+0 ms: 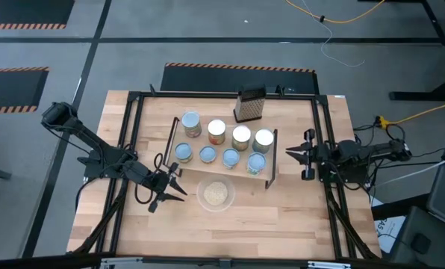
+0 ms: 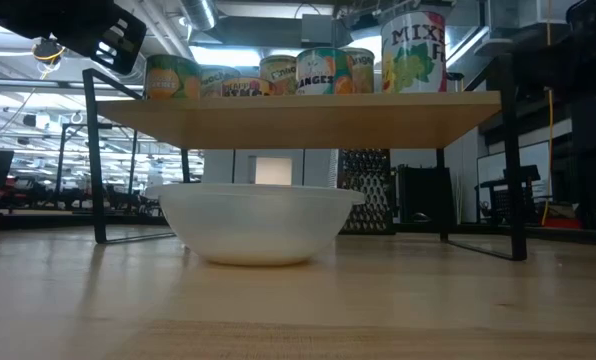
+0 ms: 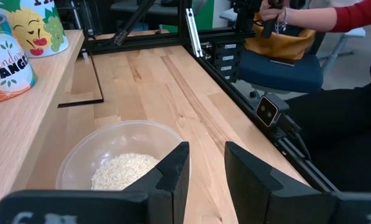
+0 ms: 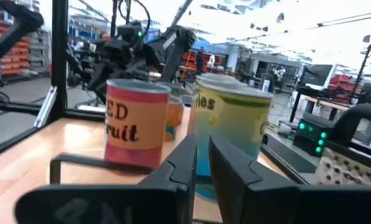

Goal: Pick and place cans onto a shelf
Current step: Return to Home Position

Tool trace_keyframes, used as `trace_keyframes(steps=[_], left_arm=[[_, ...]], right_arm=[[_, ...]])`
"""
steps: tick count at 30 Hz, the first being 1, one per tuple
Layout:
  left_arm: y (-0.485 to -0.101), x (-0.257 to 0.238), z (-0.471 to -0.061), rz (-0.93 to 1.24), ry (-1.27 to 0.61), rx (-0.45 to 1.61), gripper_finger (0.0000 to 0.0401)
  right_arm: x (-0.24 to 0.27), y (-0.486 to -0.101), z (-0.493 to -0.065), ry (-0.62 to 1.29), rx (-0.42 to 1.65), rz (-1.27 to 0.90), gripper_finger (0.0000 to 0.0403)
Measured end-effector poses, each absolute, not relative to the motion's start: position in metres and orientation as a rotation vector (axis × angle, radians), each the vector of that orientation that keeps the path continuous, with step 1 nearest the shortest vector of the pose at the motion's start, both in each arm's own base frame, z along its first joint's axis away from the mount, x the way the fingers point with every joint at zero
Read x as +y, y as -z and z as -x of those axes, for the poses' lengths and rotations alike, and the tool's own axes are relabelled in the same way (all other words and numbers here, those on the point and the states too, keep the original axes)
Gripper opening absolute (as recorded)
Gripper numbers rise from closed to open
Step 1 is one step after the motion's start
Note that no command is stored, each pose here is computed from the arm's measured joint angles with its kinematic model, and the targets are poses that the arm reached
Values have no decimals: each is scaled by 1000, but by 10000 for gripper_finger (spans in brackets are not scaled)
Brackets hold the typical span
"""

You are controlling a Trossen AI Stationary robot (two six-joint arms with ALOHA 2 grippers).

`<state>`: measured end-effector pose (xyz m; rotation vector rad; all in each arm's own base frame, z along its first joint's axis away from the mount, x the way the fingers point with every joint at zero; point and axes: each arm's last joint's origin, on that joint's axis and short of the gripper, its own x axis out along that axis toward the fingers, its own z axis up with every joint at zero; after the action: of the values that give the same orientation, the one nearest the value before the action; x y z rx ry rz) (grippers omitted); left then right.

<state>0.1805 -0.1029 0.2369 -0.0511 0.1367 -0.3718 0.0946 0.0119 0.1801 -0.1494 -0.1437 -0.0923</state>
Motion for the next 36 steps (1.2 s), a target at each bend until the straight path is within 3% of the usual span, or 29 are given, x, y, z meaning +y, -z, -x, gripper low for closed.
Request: trace_keyframes(steps=[36], left_arm=[[-237, -103, -180, 51, 372, 137, 94]], right_arm=[[12, -172, -96, 33, -63, 148, 48]])
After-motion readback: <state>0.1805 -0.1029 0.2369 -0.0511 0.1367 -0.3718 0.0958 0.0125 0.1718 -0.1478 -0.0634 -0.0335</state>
